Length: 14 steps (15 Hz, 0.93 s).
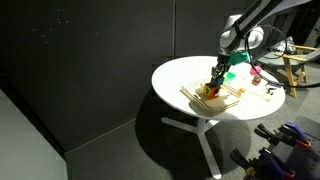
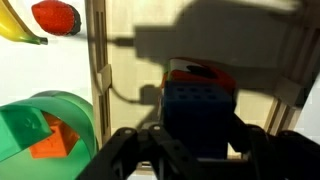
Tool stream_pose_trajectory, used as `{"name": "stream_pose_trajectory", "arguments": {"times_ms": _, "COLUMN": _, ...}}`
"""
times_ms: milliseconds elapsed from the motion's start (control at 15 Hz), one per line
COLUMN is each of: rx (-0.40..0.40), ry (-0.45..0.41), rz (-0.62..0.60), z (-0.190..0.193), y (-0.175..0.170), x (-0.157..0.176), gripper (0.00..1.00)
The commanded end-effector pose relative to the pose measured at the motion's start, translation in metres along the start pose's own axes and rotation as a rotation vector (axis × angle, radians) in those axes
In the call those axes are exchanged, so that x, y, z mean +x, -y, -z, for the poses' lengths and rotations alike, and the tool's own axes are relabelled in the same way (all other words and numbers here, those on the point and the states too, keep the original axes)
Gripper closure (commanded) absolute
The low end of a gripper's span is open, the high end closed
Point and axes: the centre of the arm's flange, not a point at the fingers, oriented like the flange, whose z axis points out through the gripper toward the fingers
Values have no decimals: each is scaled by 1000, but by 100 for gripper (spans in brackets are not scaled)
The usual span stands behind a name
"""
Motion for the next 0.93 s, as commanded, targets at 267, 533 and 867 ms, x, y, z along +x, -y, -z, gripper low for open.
{"name": "stream_pose_trajectory", "arguments": {"times_ms": 267, "rx": -8, "ry": 30, "rz": -10, "z": -9, "y": 2, "x": 5, "gripper": 44}}
{"name": "stream_pose_trajectory", "arguments": {"times_ms": 533, "rx": -7, "ry": 34, "rz": -10, "z": -10, "y": 2, "x": 5, "gripper": 8}}
{"name": "stream_pose_trajectory", "arguments": {"times_ms": 867, "rx": -2, "ry": 36, "rz": -10, "z": -8, "y": 2, "x": 3, "gripper": 0}}
